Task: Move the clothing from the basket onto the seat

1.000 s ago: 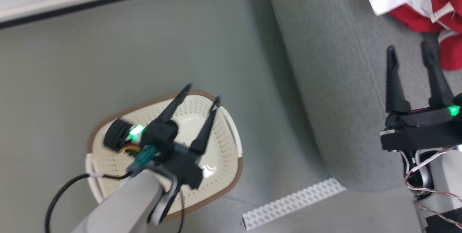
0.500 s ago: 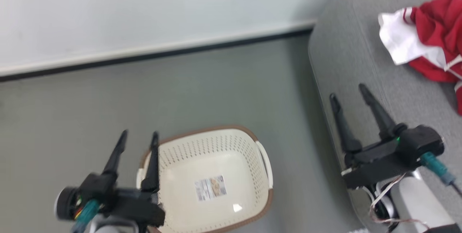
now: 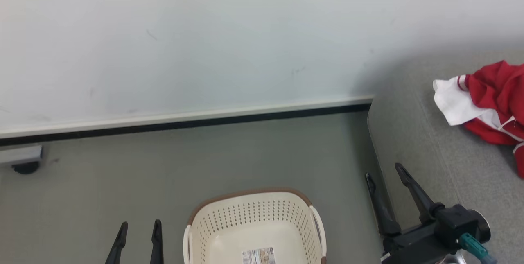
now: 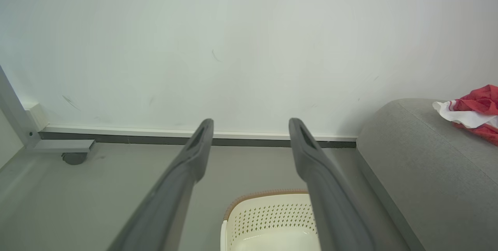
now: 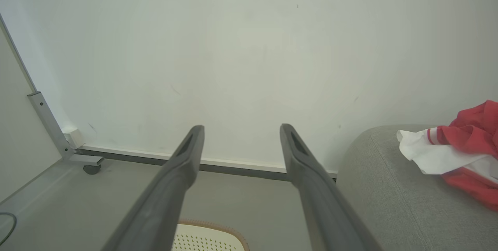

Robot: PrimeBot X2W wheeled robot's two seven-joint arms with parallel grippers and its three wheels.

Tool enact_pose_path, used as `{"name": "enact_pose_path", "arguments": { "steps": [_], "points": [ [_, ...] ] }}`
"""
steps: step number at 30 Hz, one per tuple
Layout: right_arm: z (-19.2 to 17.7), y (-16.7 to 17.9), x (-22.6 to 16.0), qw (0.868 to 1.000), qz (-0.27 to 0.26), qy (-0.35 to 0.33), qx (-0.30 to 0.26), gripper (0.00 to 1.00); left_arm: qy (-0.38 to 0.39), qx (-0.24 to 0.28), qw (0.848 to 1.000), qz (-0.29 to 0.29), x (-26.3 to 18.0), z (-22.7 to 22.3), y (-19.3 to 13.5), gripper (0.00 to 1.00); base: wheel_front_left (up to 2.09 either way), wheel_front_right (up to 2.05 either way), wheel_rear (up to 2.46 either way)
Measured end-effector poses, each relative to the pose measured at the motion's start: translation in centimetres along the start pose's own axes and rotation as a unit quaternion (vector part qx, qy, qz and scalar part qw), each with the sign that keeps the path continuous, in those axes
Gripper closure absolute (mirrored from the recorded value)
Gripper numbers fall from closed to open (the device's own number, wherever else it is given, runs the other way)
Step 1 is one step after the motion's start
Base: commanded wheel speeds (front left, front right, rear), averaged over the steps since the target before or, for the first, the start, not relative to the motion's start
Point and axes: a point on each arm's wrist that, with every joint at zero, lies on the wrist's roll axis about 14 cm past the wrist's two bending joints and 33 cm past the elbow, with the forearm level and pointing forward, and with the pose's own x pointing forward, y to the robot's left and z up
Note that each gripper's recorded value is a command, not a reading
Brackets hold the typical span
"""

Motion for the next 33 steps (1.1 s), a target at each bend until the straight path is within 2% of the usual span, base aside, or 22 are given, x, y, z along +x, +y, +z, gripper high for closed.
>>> {"name": "enact_pose_path", "arguments": {
  "steps": [7,12,22,33],
  "points": [
    [1.2,0.8,-1.8,1.0,-0.002,-0.014,-0.016,0.0,-0.018,0.003,1.0,0.007,-2.8,1.4,0.9,0.0,0.0,0.0,0.0],
    [1.3,0.6,-3.1,1.0,-0.014,-0.013,-0.021,0.0,-0.02,0.026,0.999,0.004,-4.1,1.4,1.1,0.0,0.0,0.0,0.0],
    [1.1,0.2,-4.9,0.999,-0.045,-0.012,-0.009,0.0,-0.016,0.039,0.999,-0.014,-4.9,0.9,0.6,0.0,0.0,0.0,0.0],
    [0.4,0.6,-5.3,0.999,-0.047,-0.004,0.003,0.0,-0.01,0.038,0.999,-0.019,-4.9,0.5,0.5,0.0,0.0,0.0,0.0]
  ]
}}
